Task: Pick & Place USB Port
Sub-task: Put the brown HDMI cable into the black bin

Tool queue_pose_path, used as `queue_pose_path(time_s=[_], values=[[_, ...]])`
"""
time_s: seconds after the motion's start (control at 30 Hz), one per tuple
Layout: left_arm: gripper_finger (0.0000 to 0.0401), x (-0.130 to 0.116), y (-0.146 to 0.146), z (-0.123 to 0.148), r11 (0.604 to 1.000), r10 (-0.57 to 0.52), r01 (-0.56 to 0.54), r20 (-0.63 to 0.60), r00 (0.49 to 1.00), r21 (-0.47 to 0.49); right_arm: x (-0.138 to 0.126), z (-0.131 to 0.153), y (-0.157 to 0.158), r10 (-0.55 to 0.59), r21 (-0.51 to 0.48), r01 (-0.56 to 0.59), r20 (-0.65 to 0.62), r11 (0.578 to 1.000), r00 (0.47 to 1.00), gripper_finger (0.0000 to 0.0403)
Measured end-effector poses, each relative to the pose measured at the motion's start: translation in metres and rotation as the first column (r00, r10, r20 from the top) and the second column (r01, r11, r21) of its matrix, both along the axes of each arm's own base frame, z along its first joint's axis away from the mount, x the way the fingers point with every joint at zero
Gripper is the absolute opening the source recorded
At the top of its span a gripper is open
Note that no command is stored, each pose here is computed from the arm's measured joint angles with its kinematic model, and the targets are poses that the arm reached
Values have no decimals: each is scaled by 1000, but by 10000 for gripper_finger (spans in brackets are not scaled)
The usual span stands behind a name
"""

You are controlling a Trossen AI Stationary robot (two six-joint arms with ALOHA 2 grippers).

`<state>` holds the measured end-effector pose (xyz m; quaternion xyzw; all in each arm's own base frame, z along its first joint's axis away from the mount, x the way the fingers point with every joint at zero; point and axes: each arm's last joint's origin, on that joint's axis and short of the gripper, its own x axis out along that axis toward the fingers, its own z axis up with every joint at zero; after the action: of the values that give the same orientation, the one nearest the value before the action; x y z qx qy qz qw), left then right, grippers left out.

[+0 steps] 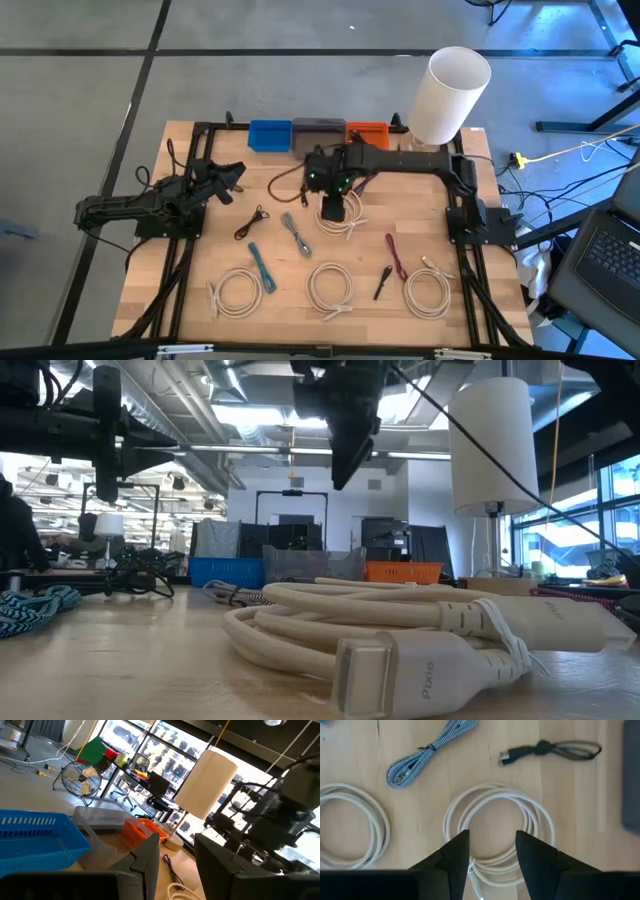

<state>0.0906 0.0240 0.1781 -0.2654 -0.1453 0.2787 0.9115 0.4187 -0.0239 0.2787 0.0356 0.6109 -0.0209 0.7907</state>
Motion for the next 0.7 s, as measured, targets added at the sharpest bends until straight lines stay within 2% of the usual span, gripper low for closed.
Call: queue_pose_path(time_s=[0.1, 0.27, 0.53, 0.7], values=[[114, 0, 0, 0, 1000, 0, 0, 0, 1000, 0, 0, 0, 10, -9, -30, 9, -3, 1000, 1000, 161], [114, 0, 0, 0, 1000, 0, 0, -1, 1000, 1, 0, -6, 14, -72, -18, 72, -12, 997, 997, 161], [114, 0, 0, 0, 1000, -17, 17, -16, 1000, 18, -13, -62, 17, -80, 58, 91, -171, 994, 982, 161], [114, 0, 0, -1, 1000, -19, 19, -20, 1000, 17, -21, -98, 20, -78, 135, 105, -195, 985, 978, 161]])
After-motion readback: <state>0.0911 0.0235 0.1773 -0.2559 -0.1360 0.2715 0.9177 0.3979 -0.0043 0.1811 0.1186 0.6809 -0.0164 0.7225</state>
